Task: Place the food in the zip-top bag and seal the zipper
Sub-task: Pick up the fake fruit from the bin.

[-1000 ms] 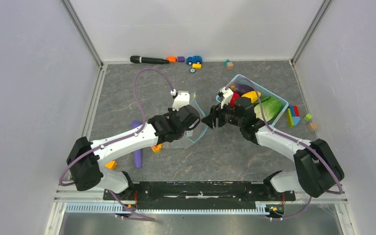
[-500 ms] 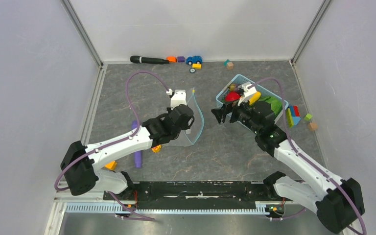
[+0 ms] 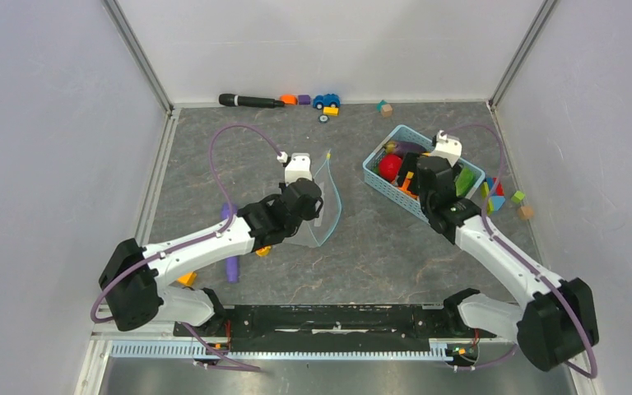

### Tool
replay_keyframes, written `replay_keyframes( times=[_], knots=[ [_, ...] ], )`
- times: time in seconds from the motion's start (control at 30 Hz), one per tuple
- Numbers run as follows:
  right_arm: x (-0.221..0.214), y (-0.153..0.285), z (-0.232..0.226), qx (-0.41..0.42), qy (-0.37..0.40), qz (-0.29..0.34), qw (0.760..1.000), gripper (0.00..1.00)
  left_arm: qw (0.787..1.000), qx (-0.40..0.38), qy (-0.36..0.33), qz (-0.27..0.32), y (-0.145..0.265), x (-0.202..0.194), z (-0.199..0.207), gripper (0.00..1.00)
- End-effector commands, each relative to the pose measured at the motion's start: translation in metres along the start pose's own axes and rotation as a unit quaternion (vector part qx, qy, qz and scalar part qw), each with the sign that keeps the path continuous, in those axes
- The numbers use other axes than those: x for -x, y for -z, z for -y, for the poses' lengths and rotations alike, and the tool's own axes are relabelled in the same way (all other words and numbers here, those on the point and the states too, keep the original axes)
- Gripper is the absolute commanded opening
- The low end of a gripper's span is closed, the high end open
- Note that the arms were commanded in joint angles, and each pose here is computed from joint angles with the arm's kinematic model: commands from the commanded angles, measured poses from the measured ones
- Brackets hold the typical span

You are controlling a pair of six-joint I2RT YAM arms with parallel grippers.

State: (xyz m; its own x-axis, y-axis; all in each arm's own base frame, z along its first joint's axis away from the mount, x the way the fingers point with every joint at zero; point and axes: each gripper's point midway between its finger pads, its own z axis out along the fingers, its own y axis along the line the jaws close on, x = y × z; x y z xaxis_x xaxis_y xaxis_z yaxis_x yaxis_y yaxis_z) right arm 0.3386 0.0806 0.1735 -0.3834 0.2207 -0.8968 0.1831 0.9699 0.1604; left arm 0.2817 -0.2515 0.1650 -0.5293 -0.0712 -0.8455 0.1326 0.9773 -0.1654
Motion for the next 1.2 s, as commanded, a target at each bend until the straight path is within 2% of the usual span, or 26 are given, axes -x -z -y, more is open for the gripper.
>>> replay_keyframes(
  times=[0.0, 0.2, 0.37, 0.67, 0.87, 1.17],
  knots=[
    [0.034, -0.019, 0.000, -0.034, -0.076, 0.033, 0.996, 0.98, 0.999, -0.016, 0.010, 0.026, 0.005, 0.015, 0.003, 0.02],
    [0.022, -0.051, 0.002, -0.045, -0.136, 0.003, 0.990, 0.98, 0.999, -0.030, 0.012, 0.019, 0.006, 0.013, 0.007, 0.02],
    [0.019, -0.071, 0.007, -0.053, -0.179, 0.023, 0.982, 0.98, 0.999, -0.039, 0.013, 0.016, 0.007, 0.012, 0.010, 0.02],
    [-0.005, -0.094, 0.011, -0.071, -0.219, -0.008, 0.973, 0.98, 0.999, -0.037, 0.013, 0.016, 0.008, 0.010, 0.007, 0.02],
    [-0.006, -0.101, 0.018, -0.088, -0.235, 0.008, 0.968, 0.98, 0.999, -0.039, 0.013, 0.015, 0.008, 0.010, 0.008, 0.02],
    [-0.016, -0.108, 0.019, -0.093, -0.234, -0.003, 0.968, 0.88, 0.999, -0.043, 0.014, 0.014, 0.010, 0.011, 0.009, 0.02]
  ],
)
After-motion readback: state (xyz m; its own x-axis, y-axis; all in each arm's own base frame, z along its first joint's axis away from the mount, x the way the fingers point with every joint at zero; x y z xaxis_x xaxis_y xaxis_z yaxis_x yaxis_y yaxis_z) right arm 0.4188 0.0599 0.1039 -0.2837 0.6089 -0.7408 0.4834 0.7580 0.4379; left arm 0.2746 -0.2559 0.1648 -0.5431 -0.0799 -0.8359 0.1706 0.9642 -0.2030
